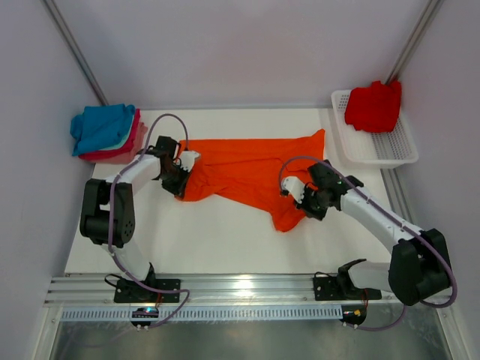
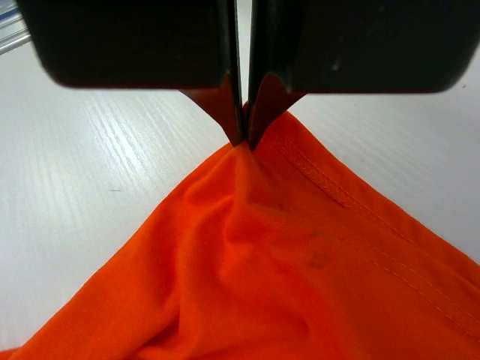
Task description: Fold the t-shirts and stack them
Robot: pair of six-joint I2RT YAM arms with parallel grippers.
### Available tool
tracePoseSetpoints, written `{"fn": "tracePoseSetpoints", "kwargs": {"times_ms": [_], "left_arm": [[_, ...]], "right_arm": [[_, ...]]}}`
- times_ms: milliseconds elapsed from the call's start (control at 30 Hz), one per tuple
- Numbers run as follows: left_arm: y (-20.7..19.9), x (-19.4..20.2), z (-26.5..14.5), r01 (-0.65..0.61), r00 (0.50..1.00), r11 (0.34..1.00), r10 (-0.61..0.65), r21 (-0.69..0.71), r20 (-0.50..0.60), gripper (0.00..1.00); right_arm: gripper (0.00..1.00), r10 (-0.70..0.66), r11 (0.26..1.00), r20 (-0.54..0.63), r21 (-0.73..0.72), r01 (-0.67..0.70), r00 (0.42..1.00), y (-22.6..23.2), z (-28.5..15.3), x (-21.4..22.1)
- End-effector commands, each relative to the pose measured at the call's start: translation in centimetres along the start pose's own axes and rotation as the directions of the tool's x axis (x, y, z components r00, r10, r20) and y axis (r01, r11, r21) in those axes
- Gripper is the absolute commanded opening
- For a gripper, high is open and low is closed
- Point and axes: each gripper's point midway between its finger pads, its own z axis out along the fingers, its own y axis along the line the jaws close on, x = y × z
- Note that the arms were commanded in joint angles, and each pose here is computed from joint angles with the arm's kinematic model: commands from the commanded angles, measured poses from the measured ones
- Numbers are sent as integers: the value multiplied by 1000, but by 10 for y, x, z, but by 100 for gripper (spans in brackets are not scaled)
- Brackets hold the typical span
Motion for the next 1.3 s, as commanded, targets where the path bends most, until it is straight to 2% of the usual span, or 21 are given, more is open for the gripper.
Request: {"fn": "tracePoseSetpoints", "kwargs": {"times_ms": [0,133,200,367,633,1000,1267], "left_arm": [[7,-38,-35,-41,992,998,45,-41,116,0],[12,-66,-61,-56,984,996,67,-68,163,0],[12,-77,-75,-66,980,995,79,-78,184,0],[7,-79,-100,-82,975,992,100,-95,199,0],[15,-71,-134,-52,968,979,98,-198,229,0],[6,-41,-143,-76,970,974,121,-212,210,0],[0,-40,-144,-85,967,978,126,-188,221,0]], "right_arm": [[3,-26,980,126,200,0,992,-41,-55,-50],[3,-22,940,194,339,-46,981,-73,-94,-81],[3,-17,931,205,360,-59,979,-78,-104,-85],[3,-4,921,233,379,-87,972,-77,-124,-91],[3,6,878,245,463,-122,969,-73,-153,-77],[3,28,880,249,453,-142,968,-41,-172,-51],[3,22,883,266,447,-144,964,-33,-179,-49]]}}
